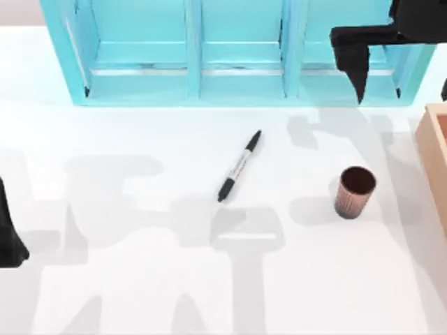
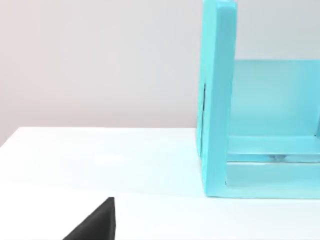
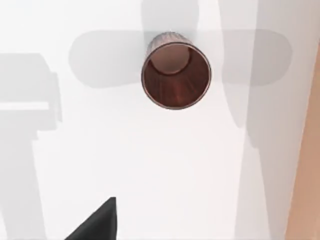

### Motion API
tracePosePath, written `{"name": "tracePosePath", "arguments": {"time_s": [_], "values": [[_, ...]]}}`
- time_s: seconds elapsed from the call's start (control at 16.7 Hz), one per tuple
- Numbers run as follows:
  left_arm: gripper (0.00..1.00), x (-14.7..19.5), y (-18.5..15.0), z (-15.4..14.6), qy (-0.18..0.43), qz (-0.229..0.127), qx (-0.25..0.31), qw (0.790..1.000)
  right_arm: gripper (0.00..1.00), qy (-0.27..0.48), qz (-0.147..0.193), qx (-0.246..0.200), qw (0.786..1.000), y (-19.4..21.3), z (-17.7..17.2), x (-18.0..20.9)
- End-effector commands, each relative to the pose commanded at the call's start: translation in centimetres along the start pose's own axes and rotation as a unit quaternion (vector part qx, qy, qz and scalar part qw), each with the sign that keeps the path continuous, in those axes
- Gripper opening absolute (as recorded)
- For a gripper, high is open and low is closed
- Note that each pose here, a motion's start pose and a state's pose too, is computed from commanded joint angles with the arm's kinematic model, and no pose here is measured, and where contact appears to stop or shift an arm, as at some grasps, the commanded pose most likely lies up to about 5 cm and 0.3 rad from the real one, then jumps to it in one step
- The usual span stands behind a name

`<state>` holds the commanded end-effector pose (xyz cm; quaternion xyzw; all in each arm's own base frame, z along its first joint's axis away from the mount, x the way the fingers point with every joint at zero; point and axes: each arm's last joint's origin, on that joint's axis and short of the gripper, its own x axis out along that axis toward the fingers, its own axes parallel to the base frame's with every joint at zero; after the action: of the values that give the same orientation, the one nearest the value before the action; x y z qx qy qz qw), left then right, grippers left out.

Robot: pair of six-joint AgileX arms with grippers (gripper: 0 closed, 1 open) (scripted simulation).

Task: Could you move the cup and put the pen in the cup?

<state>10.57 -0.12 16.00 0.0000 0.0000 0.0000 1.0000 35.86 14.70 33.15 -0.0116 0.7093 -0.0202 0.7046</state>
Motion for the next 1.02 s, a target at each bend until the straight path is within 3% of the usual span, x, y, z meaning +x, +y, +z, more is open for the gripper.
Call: {"name": "tracePosePath", "arguments": {"time_s": [0.3, 0.48, 1.02], "values": [[1.0, 0.0, 0.0, 0.0, 0.0, 0.0, 0.0, 1.0, 1.0, -0.002, 0.001, -0.001, 1.0, 0.2, -0.1, -0.1], [1.0, 0.0, 0.0, 0.0, 0.0, 0.0, 0.0, 1.0, 1.0, -0.009, 0.012, 0.02, 1.0, 1.6, 0.8, 1.3], [1.0, 0.0, 0.0, 0.0, 0.0, 0.0, 0.0, 1.0, 1.0, -0.019, 0.105, 0.194, 0.975, 11.3, 4.3, 12.2]]}}
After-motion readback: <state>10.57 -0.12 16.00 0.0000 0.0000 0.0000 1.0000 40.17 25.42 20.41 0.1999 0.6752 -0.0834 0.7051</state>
